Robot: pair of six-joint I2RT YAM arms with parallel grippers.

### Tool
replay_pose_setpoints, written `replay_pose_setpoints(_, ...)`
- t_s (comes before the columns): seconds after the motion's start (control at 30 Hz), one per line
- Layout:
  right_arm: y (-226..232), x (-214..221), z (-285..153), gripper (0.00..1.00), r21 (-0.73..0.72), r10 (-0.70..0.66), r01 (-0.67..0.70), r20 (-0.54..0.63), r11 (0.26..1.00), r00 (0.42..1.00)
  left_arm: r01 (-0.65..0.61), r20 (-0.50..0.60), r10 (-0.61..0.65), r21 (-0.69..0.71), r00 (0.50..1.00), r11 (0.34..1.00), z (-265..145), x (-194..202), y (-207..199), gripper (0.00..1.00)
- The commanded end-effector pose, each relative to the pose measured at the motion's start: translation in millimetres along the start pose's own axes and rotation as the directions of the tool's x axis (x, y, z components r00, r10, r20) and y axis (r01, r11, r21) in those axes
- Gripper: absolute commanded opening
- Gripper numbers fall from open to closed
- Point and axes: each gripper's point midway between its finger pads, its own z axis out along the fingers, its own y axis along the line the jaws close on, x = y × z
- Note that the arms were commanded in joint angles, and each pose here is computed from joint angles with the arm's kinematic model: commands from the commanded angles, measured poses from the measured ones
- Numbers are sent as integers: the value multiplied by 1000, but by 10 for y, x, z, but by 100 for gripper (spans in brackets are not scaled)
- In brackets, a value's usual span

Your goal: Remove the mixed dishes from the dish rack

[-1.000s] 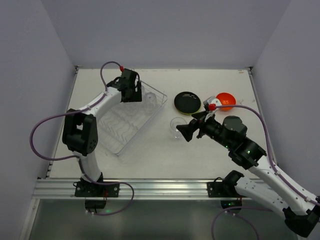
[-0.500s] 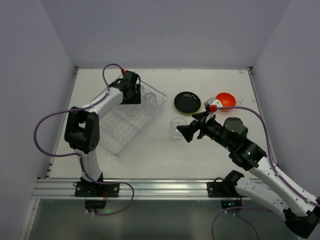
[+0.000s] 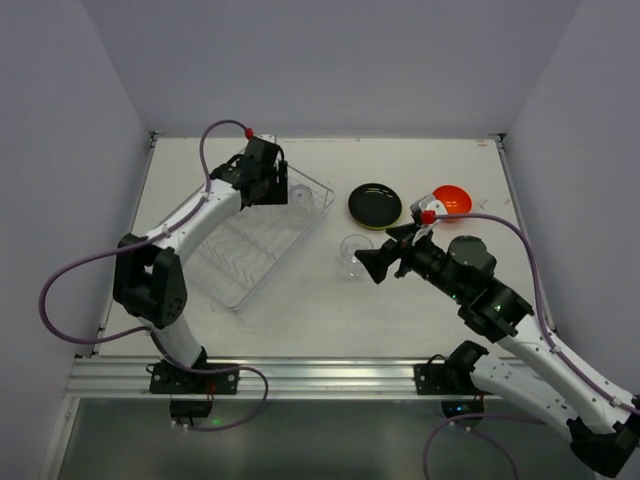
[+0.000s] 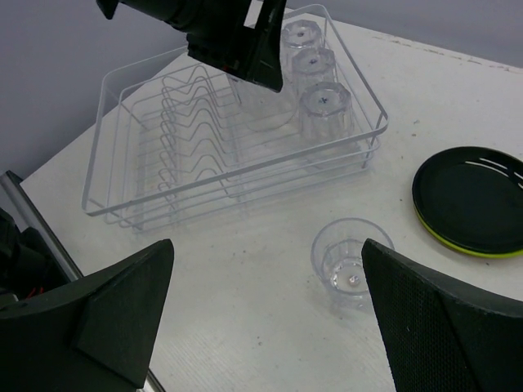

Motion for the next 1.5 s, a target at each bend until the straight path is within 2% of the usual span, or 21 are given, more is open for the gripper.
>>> replay_pose_setpoints(0.0, -45, -106, 40, 99, 35, 17, -18, 38, 999, 999, 3, 98, -7, 37, 995, 999, -437, -271, -97, 0)
replay_pose_setpoints(0.17, -177, -38, 104, 99, 120, 65, -65, 0, 991, 998, -26, 162, 16, 58, 987, 998, -898, -363, -171, 0)
replay_pose_setpoints(0.33, -371, 29, 116, 99, 214, 214, -201, -37, 956, 976, -57, 223, 27, 125, 974, 990, -1390, -334, -332, 0)
replay_pose_setpoints(0.4, -304, 14, 73, 99, 153, 284, -276, -38, 949, 958, -58, 251, 6, 201, 968, 978, -1623, -304, -405, 0)
replay_pose_setpoints(0.53, -160, -93, -41, 99, 83, 312, -310, -12, 947, 950, -88, 331, -46, 378, 943, 922, -1944, -285, -577, 0)
replay_pose_setpoints(0.67, -116, -150, -139, 99, 50, 318, -320, 38, 946, 947, -148, 387, -149, 640, 910, 754, -2364, -243, -928, 0)
replay_pose_setpoints(0.7, -121, -179, -154, 99, 50, 321, -324, 56, 945, 945, -167, 424, -198, 681, 884, 713, -2529, -334, -974, 0)
replay_pose_setpoints(0.77, -90, -227, -225, 99, 21, 305, -308, 94, 951, 948, -171, 393, -223, 751, 892, 638, -2593, -232, -1089, 0)
replay_pose_setpoints(0.83, -91, -285, -287, 99, 18, 312, -317, 130, 948, 941, -190, 405, -279, 800, 871, 569, -2763, -279, -1154, 0)
replay_pose_setpoints(0.9, -40, -346, -364, 99, -10, 306, -308, 152, 951, 940, -206, 390, -282, 833, 877, 513, -2803, -195, -1218, 0)
replay_pose_setpoints(0.93, -1, -348, -388, 99, -28, 303, -302, 144, 953, 942, -238, 414, -313, 848, 855, 473, -2914, -271, -1259, 0)
replay_pose_setpoints(1.0, 68, -365, -443, 99, -58, 303, -298, 137, 953, 943, -250, 369, -300, 896, 880, 367, -2994, -117, -1365, 0)
replay_pose_setpoints(1.03, 99, -334, -456, 99, -72, 307, -300, 120, 951, 944, -287, 384, -329, 907, 863, 306, -3129, -144, -1397, 0)
replay_pose_setpoints(1.07, 181, -292, -474, 99, -114, 308, -298, 95, 948, 946, -269, 340, -333, 932, 879, 243, -3192, -60, -1424, 0)
replay_pose_setpoints(1.1, 203, -292, -488, 99, -125, 323, -311, 94, 942, 942, -250, 316, -343, 942, 885, 223, -3129, 60, -1406, 0)
replay_pose_setpoints(1.13, 205, -285, -490, 99, -125, 329, -317, 92, 940, 940, -261, 310, -387, 949, 868, 176, -3246, 32, -1391, 0)
replay_pose_setpoints(1.2, 188, -332, -488, 99, -112, 340, -329, 99, 938, 935, -250, 298, -401, 954, 866, 168, -3240, 88, -1355, 0)
replay_pose_setpoints(1.27, 183, -349, -490, 99, -104, 342, -332, 94, 938, 935, -241, 301, -404, 951, 864, 193, -3219, 85, -1326, 0)
replay_pose_setpoints(1.37, 352, -455, -492, 99, -196, 319, -299, 83, 934, 944, -212, 308, -421, 942, 853, 259, -3175, 48, -1244, 0)
replay_pose_setpoints(1.47, 462, -474, -421, 99, -253, 332, -312, 41, 916, 942, -160, 283, -439, 942, 853, 296, -3146, 15, -1191, 0)
